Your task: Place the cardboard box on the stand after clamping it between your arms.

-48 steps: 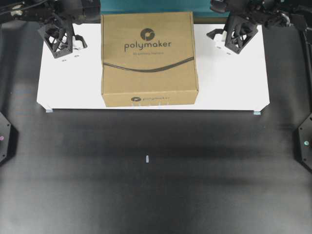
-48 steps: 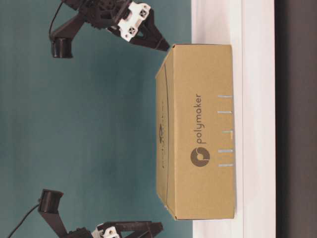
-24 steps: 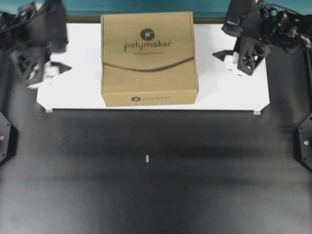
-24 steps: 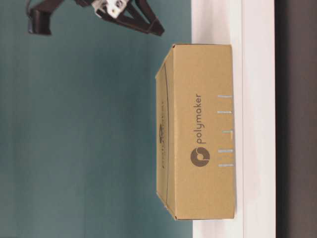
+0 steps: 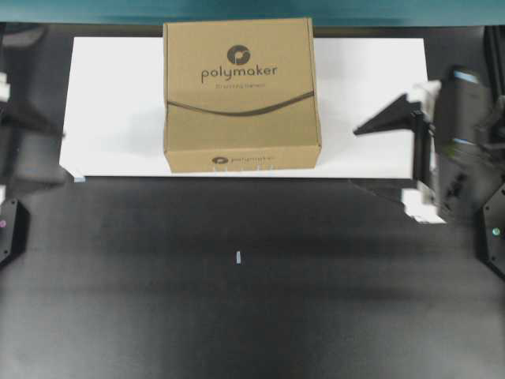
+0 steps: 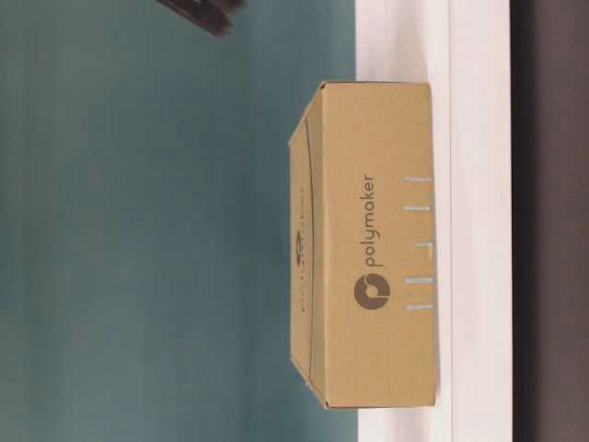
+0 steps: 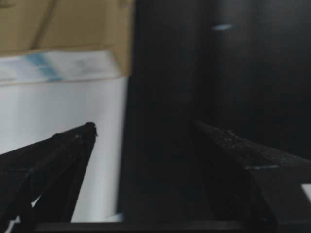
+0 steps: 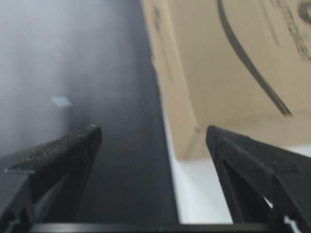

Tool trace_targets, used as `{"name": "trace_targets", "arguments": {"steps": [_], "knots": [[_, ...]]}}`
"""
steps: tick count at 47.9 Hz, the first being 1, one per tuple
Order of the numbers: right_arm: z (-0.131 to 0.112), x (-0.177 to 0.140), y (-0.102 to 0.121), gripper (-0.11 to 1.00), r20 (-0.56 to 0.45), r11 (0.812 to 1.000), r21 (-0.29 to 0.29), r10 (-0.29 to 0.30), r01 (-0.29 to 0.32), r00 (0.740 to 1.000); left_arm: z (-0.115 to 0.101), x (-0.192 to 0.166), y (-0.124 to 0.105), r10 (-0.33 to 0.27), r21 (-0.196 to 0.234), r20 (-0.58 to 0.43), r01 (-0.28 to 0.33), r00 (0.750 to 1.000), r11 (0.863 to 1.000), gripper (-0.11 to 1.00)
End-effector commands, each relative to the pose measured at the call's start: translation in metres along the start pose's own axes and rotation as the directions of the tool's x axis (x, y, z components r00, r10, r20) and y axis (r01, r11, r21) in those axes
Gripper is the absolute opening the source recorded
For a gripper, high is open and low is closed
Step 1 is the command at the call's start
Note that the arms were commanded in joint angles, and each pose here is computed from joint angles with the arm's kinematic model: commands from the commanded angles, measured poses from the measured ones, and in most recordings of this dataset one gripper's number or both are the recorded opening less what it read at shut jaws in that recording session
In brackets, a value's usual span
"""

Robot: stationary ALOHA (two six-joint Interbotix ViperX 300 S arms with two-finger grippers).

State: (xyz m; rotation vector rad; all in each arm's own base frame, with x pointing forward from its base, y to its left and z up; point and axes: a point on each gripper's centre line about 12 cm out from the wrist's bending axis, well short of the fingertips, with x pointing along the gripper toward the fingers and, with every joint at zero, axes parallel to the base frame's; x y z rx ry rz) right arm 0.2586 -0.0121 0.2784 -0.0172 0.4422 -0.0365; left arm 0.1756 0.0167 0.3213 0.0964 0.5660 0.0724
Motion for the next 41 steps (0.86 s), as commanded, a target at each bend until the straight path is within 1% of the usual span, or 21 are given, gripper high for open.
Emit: {"name": "trace_targets", "arguments": {"steps": [1,2,7,12,18,25,33,41], "knots": [[0.011,-0.015,0.009,0.83,0.088,0.999,0.028,0.031,-0.034,0.996,0.005,-0.009,-0.011,-0.052,-0.009,0.055,0.053,0.997,0.999,0.77],[0.012,-0.019,0.010,0.83,0.102,0.999,0.032,0.037,-0.040,0.994,0.005,-0.011,-0.013,-0.067,-0.020,0.072,0.068,0.995,0.997,0.77],[0.015,-0.036,0.015,0.83,0.155,0.997,0.046,0.057,-0.065,0.986,0.002,-0.018,-0.019,-0.098,-0.067,0.123,0.107,0.988,0.992,0.76],[0.019,-0.058,0.016,0.83,0.224,0.996,0.042,0.066,-0.077,0.972,0.001,-0.028,-0.020,-0.105,-0.107,0.187,0.127,0.977,0.986,0.76],[0.017,-0.084,0.014,0.83,0.304,0.996,0.042,0.065,-0.082,0.950,-0.002,-0.037,-0.018,-0.101,-0.105,0.235,0.129,0.967,0.986,0.76],[0.004,-0.108,0.013,0.83,0.363,0.995,0.042,0.066,-0.087,0.929,-0.010,-0.042,-0.017,-0.093,-0.109,0.254,0.124,0.963,0.986,0.76],[-0.013,-0.120,0.012,0.83,0.389,0.995,0.044,0.066,-0.090,0.919,-0.018,-0.042,-0.014,-0.066,-0.127,0.257,0.102,0.964,0.987,0.76],[-0.018,-0.121,0.012,0.83,0.390,0.994,0.056,0.066,-0.095,0.918,-0.019,-0.041,-0.010,-0.039,-0.140,0.263,0.079,0.964,0.987,0.76]]}}
